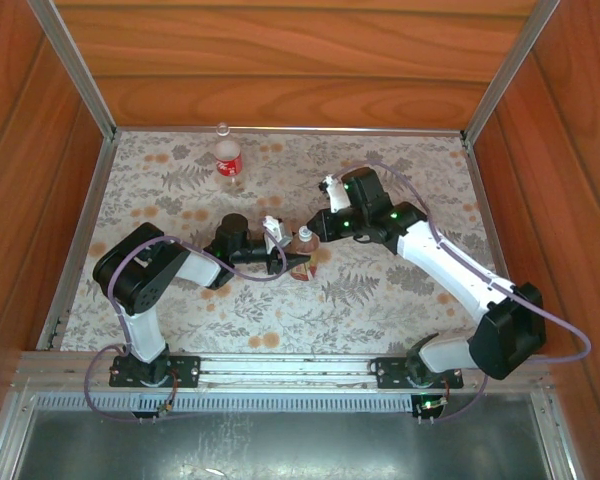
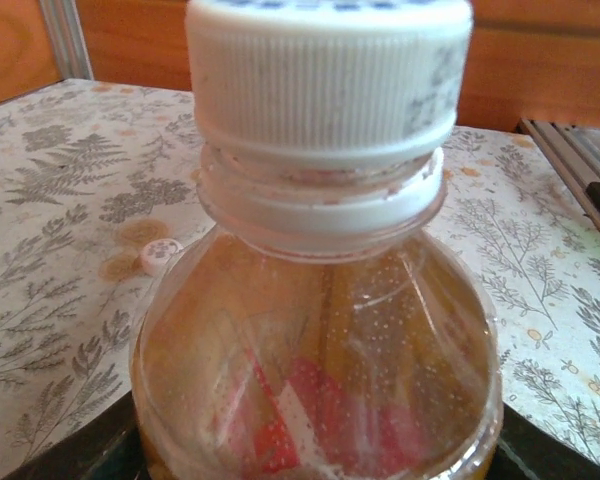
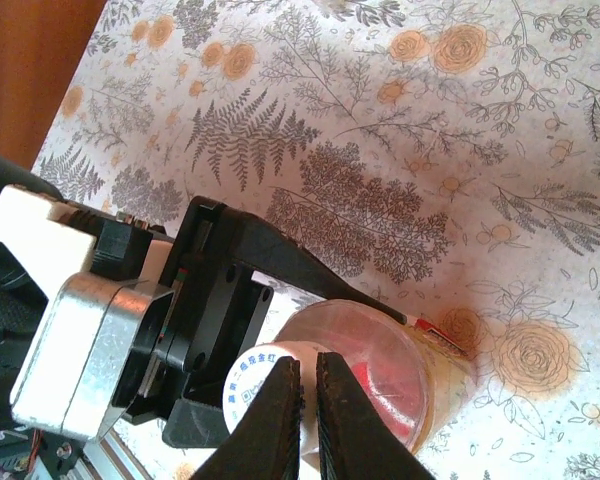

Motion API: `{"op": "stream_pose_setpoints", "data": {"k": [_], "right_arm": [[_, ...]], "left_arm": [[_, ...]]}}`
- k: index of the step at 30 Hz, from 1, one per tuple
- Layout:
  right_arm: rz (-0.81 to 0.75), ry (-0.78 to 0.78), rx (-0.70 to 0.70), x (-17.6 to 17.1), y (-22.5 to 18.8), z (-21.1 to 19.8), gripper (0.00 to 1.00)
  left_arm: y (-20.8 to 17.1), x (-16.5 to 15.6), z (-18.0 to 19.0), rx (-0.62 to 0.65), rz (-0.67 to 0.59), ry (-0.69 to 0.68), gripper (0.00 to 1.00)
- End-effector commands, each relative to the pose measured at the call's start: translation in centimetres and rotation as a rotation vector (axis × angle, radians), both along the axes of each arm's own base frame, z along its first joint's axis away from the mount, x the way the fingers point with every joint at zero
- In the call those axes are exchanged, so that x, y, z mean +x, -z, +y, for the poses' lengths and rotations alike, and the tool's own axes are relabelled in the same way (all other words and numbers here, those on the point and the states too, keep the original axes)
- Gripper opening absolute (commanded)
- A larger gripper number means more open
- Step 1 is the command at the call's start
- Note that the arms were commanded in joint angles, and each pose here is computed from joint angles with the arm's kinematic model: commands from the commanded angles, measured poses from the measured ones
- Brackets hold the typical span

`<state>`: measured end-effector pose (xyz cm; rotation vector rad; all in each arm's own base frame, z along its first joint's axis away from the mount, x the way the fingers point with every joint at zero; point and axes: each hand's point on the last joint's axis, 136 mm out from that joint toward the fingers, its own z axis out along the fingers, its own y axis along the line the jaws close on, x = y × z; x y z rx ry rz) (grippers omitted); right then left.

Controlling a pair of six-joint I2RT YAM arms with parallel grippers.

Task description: Screw on the bottle caps

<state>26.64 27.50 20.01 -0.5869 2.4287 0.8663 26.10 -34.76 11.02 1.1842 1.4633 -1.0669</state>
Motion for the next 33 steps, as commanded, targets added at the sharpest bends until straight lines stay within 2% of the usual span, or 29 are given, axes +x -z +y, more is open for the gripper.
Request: {"op": "stream_pose_setpoints", "data": {"k": [1, 9, 11, 14, 16, 21, 24, 28, 33], "right_arm": [[0.131, -0.094, 0.047, -3.9, 0.6, 0.4, 0.11], [0.107, -0.096, 0.065, -4.1, -0.7, 0.3, 0.16], [0.083, -0.099, 0.068, -4.1, -1.2, 0.2, 0.21], [-0.015, -0.125, 0.041, -3.7, -2.3, -0.3, 0.44], [-0.116, -0.218, 0.000, -4.2, -3.2, -0.7, 0.60], [-0.341, -0.443, -0.181, -5.1, -3.5, -2.6, 0.74], [-0.438, -0.604, -0.280, -6.0, -3.9, -3.3, 0.77], [-0.541, -0.879, -0.334, -8.4, -4.6, -3.0, 0.72], [-0.596, -1.042, -0.386, -8.6, -5.1, -1.6, 0.71]], "left_arm": [[3.1, -0.4, 0.2, 0.070, 0.123, -0.015, 0.57], [3.0, -0.4, 0.3, 0.071, 0.122, -0.016, 0.57], [3.0, -0.5, 0.3, 0.070, 0.121, -0.015, 0.57], [2.8, -0.6, 0.5, 0.069, 0.106, -0.014, 0.57], [2.7, -0.8, 0.8, 0.079, 0.071, -0.017, 0.57], [2.8, -1.6, 2.0, 0.129, -0.036, -0.021, 0.57], [2.4, -2.1, 2.3, 0.147, -0.069, -0.002, 0.57], [2.0, -2.8, 2.5, 0.167, -0.121, 0.012, 0.57], [2.1, -3.4, 2.7, 0.196, -0.148, 0.026, 0.57]]}}
